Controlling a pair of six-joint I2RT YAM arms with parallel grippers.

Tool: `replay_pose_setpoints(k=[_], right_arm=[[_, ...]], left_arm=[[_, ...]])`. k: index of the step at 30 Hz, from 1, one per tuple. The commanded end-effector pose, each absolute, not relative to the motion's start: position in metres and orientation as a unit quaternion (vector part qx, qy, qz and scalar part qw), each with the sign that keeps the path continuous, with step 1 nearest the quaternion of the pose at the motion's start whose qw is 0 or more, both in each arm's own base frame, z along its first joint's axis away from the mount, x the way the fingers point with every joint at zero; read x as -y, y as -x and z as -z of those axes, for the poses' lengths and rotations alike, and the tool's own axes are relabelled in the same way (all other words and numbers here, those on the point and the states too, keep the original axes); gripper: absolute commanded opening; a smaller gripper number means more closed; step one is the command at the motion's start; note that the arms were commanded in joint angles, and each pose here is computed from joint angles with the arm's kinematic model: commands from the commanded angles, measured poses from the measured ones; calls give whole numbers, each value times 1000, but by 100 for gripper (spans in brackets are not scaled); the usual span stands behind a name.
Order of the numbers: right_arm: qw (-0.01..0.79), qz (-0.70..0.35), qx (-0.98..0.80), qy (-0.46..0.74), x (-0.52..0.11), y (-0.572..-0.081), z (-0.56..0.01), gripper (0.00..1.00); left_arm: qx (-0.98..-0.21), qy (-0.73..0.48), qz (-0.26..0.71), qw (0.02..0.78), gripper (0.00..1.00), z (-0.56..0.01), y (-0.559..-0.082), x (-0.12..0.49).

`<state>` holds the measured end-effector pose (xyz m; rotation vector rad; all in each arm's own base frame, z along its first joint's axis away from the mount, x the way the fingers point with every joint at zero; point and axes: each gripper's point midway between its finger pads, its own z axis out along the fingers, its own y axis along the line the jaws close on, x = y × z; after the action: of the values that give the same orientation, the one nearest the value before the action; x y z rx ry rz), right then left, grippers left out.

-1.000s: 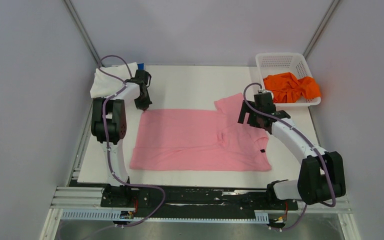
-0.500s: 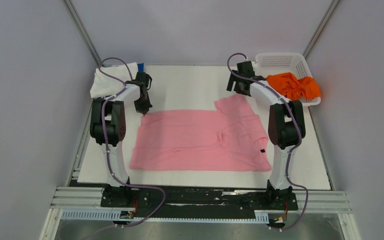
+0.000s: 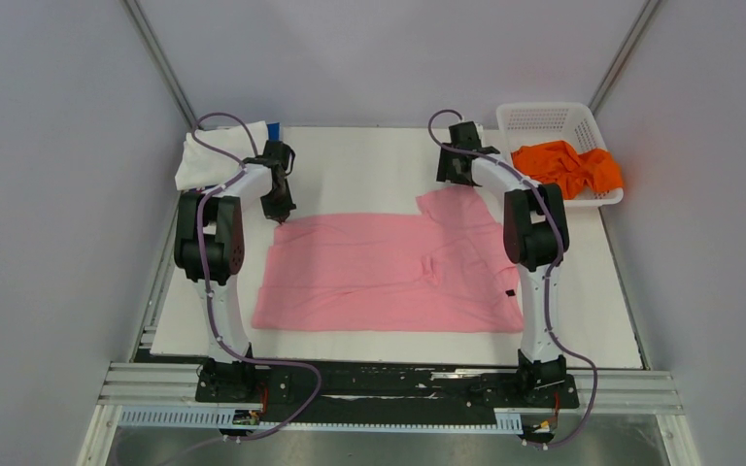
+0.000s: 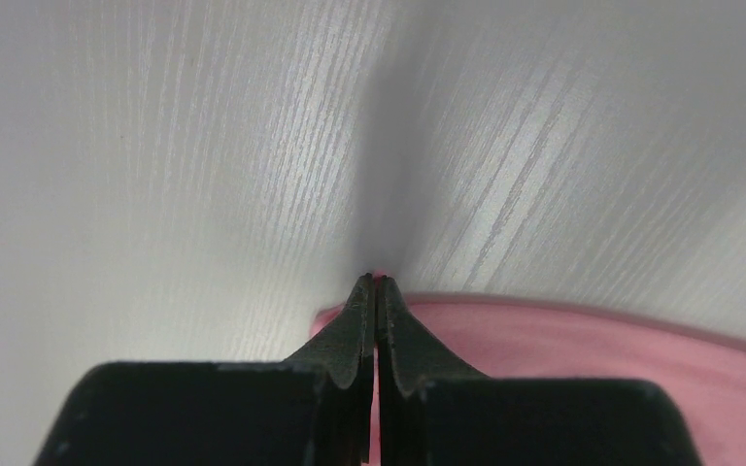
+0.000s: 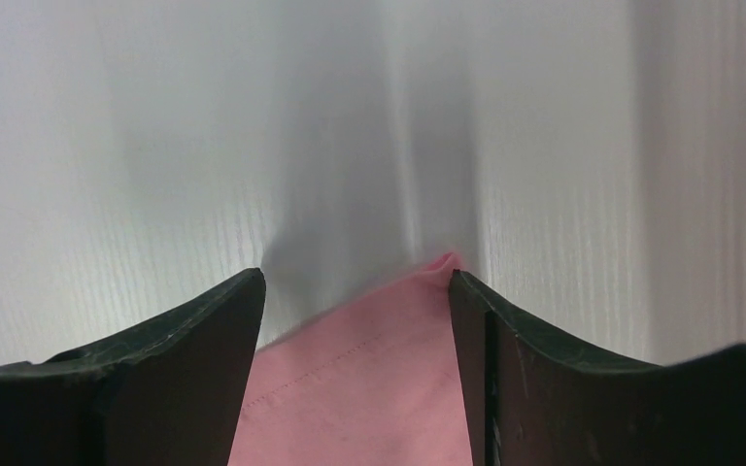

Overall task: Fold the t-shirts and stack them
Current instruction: Grab the side of the flattened tshirt furthest away from the robot with both arms

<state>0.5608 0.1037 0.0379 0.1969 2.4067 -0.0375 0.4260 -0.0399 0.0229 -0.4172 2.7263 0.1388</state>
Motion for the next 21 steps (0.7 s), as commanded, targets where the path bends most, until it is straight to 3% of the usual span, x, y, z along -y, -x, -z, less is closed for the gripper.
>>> replay_pose_setpoints(k=[1,7,12,15,18,21], right_arm=[[341,14,-937,-71,-102,-548,-29,68],[325,23,-941,-89,-94,-525,-22,65],[324,22,-940,-109,-92,-521,-19,45],[342,10,-933,-109,-96,-527,-31,19],[368,-1,-924,-102,-98,-534,-55,1],[388,-22,-917,-86,-105,-531,-78,0]], left_arm=[[-966,149,-40,206,0,-38,-427,44],[-965,152,-41,211,0,-42,-425,42],[-965,153,-40,211,0,-43,-423,43],[-964,153,-37,214,0,-46,-422,43],[-962,150,-34,227,0,-56,-423,45],[-960,148,-32,235,0,-63,-420,45]])
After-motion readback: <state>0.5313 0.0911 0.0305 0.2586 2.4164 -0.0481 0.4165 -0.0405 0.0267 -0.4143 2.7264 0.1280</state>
